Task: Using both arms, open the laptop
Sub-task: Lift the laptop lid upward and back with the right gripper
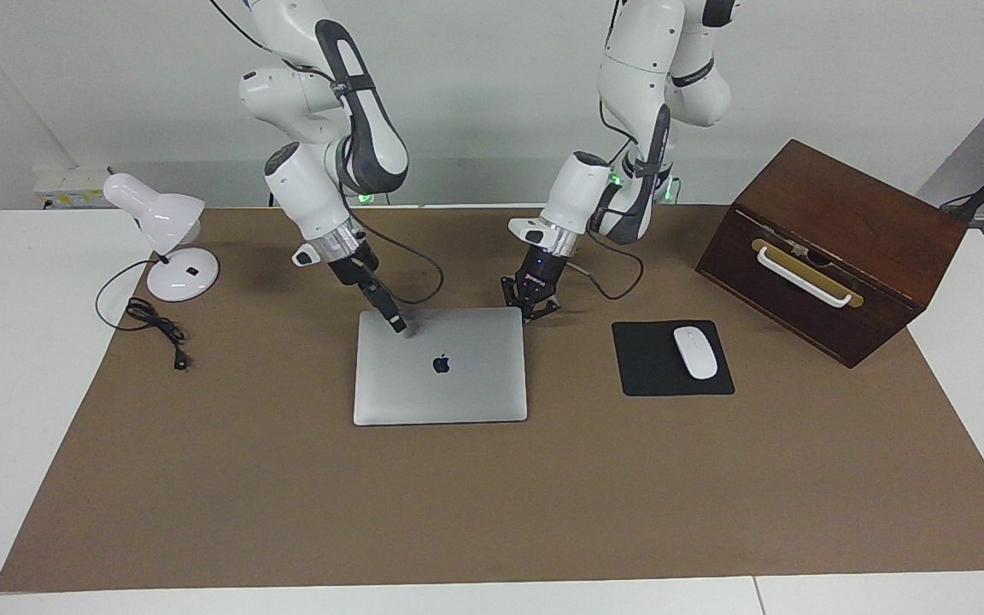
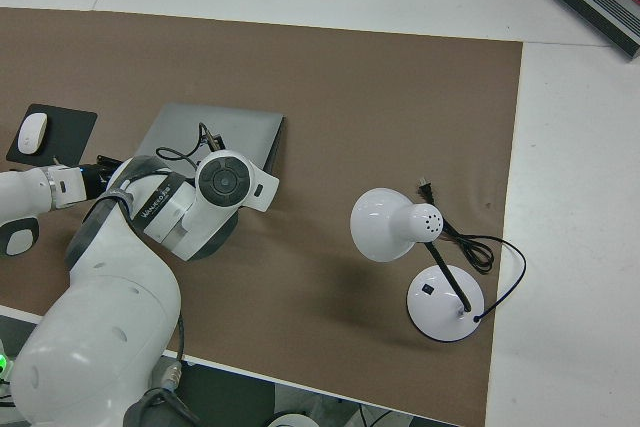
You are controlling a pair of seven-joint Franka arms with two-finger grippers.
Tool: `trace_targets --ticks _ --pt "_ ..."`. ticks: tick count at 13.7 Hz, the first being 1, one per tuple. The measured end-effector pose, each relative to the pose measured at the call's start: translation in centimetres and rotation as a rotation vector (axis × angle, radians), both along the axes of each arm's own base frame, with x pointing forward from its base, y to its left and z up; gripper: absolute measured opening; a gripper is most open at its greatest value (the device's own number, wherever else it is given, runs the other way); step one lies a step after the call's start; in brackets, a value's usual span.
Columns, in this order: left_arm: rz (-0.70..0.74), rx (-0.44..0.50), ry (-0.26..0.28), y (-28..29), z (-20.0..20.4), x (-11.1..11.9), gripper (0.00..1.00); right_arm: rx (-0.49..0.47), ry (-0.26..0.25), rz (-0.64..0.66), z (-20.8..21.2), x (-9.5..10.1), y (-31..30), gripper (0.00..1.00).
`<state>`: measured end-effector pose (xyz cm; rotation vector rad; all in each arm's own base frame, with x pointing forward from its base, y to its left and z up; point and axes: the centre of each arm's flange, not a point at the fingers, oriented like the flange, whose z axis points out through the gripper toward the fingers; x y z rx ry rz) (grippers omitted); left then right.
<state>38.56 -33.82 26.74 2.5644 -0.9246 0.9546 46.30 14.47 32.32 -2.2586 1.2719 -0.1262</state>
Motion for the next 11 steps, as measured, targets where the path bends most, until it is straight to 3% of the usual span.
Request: trace_targets --ticks 8,11 --pt "-0.001 0.0 -0.001 0.0 0.0 0.0 0.01 0.01 -0.019 -0.001 0.8 1.2 0.6 1.0" --pt "-0.001 0.0 -0.001 0.0 0.0 0.0 0.01 0.024 -0.041 -0.011 1.8 2.5 1.0 1.0"
